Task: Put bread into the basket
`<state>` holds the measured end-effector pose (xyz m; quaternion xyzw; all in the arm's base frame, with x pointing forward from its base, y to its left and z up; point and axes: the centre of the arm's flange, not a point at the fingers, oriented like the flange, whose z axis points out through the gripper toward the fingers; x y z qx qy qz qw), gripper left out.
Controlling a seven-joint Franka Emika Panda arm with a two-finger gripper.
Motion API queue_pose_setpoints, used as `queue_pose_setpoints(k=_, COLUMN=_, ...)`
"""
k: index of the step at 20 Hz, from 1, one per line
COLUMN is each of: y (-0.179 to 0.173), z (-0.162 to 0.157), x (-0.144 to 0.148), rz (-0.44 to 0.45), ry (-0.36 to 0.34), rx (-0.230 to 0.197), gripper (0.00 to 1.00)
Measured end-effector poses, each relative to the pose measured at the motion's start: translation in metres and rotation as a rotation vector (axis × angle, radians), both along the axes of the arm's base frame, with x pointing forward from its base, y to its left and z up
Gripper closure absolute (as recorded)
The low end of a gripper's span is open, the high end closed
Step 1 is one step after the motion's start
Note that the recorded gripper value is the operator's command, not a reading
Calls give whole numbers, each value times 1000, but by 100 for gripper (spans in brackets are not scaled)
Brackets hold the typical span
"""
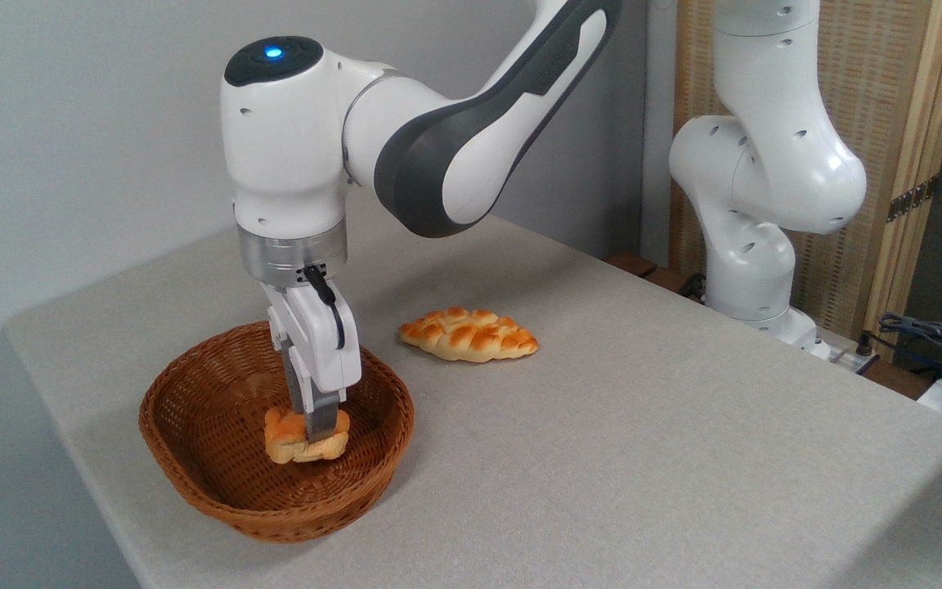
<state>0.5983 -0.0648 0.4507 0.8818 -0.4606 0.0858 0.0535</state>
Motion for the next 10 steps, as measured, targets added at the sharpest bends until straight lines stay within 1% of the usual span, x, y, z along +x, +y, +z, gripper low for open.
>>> queue_pose_setpoints(k=6, y=1, z=6, x=0, rz=1, ry=-11, rx=-1, gripper=0)
queue_pose_setpoints(k=8, y=2, z=20, x=-3, rz=2, ry=-27, rx=-2, gripper=0)
queue_pose_setpoints(k=10, y=4, z=44, x=-13, rz=14, ry=-14, rx=-6, gripper=0)
